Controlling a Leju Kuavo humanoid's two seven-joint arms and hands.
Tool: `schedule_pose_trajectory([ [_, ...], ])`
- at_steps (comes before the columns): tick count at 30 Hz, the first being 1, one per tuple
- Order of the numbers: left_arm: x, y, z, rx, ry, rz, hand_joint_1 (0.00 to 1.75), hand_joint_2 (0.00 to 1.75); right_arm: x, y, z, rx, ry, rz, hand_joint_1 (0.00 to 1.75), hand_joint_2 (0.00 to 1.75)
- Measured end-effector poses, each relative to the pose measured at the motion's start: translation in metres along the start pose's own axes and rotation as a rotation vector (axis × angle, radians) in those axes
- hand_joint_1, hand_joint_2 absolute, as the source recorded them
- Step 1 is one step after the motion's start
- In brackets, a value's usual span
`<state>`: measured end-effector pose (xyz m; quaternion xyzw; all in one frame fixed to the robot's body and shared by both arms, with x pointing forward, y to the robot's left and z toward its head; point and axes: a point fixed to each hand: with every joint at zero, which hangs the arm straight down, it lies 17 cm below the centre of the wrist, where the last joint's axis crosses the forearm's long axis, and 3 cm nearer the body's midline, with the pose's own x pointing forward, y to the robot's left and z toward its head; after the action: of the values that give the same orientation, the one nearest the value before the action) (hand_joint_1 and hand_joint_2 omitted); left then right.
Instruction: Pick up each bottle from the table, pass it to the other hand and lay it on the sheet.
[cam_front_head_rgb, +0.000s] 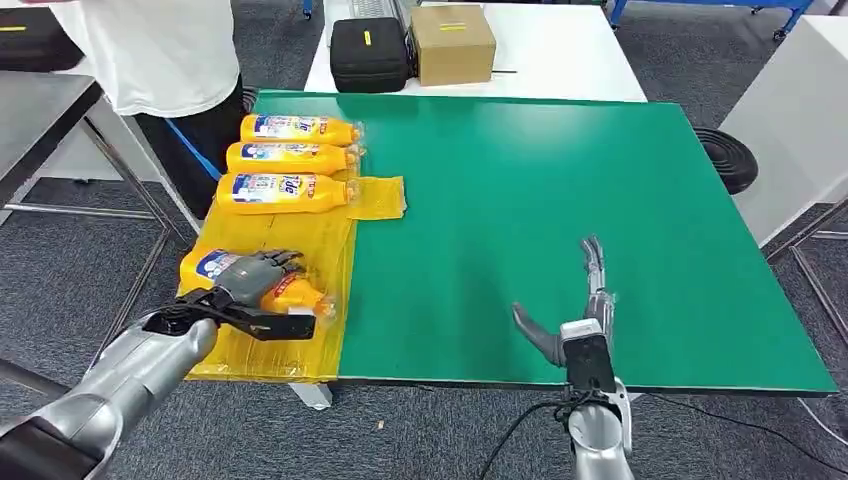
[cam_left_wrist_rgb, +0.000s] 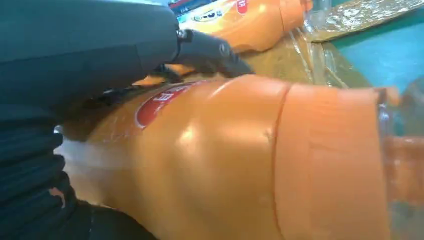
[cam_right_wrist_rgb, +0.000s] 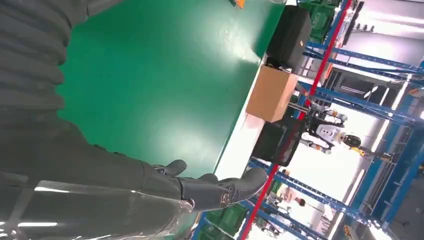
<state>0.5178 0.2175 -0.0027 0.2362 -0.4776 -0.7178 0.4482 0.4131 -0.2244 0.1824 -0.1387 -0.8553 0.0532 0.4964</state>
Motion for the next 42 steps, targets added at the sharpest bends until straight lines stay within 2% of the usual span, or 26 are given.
schedule_pose_trajectory([
  [18,-0.004,-0.004,0.003,-0.080,-0.012,-0.006,0.00,1.75,-0.005,0.002,0.000,-0.001,0.013,-0.003,0.00,1.75],
  [29,-0.010,-0.015,0.012,-0.206,-0.039,-0.032,0.00,1.75,-0.006,0.001,0.000,-0.005,0.016,-0.001,0.00,1.75],
  [42,-0.014,-0.018,0.015,-0.221,-0.039,-0.031,0.00,1.75,-0.008,0.000,0.001,-0.009,0.020,0.000,0.00,1.75],
])
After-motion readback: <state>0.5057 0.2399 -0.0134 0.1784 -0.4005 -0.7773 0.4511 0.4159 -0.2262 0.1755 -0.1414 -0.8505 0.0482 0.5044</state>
